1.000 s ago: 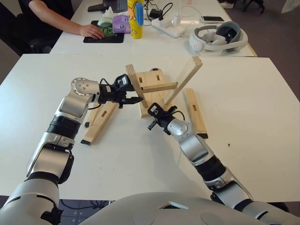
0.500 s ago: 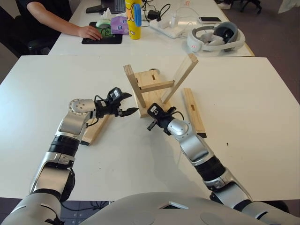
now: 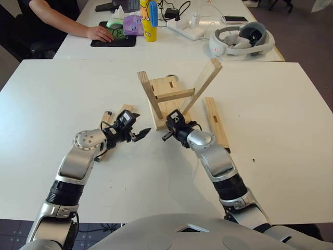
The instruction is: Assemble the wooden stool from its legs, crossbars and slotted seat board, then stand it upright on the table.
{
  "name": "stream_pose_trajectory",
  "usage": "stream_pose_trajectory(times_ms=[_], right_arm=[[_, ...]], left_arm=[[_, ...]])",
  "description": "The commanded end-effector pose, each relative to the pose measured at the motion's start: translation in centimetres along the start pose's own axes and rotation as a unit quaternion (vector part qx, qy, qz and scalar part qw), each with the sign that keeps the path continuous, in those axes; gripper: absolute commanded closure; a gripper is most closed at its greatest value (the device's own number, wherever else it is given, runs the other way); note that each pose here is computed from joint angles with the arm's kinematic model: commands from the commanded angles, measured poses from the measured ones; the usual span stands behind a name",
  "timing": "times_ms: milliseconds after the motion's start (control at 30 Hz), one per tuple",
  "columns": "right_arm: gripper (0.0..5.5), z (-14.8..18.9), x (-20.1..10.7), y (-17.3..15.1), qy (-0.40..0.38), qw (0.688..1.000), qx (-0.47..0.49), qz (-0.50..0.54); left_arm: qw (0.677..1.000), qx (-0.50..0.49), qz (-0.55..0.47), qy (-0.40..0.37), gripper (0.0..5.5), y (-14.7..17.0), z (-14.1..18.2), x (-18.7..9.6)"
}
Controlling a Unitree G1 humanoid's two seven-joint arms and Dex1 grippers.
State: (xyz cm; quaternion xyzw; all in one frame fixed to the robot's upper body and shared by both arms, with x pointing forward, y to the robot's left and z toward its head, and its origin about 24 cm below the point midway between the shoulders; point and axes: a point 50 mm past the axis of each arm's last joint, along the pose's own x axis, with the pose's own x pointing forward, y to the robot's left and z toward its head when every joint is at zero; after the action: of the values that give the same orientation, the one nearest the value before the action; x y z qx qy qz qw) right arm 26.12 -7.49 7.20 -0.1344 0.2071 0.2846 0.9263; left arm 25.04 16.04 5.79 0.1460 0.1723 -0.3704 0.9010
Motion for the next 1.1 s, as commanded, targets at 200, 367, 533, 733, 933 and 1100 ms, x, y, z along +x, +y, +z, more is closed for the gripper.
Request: stream_pose_trajectory(times_ms=[200, 367, 533, 733, 933, 1100], right_arm=[[5.5, -2.1, -3.1, -6.0, 0.046, 0.993, -0.066, -0.082], [5.5, -3.3, -1.6, -6.2, 0.059, 0.991, -0.076, -0.089], [5.5, -4.0, -0.9, -6.5, 0.066, 0.989, -0.079, -0.107], [5.5, -4.4, 0.8, -5.9, 0.061, 0.991, -0.087, -0.083], [5.5, -4.6, 1.9, -4.9, 0.051, 0.992, -0.101, -0.056], [5.5, -4.9, 1.2, -3.2, 0.042, 0.993, -0.106, 0.004]], left_arm=[[0.997, -0.048, 0.053, 0.033, 1.89, -1.9, -1.7, 2.0], [0.995, -0.049, 0.077, 0.036, 2.29, -1.3, -1.5, 2.5], [0.993, -0.044, 0.105, 0.042, 3.08, -0.6, -1.7, 2.0], [0.992, -0.045, 0.108, 0.045, 4.05, -1.3, -1.5, 4.4], [0.993, -0.038, 0.099, 0.052, 5.0, -2.6, -1.0, 7.2], [0.995, -0.04, 0.071, 0.054, 5.49, -3.4, -1.2, 7.2]])
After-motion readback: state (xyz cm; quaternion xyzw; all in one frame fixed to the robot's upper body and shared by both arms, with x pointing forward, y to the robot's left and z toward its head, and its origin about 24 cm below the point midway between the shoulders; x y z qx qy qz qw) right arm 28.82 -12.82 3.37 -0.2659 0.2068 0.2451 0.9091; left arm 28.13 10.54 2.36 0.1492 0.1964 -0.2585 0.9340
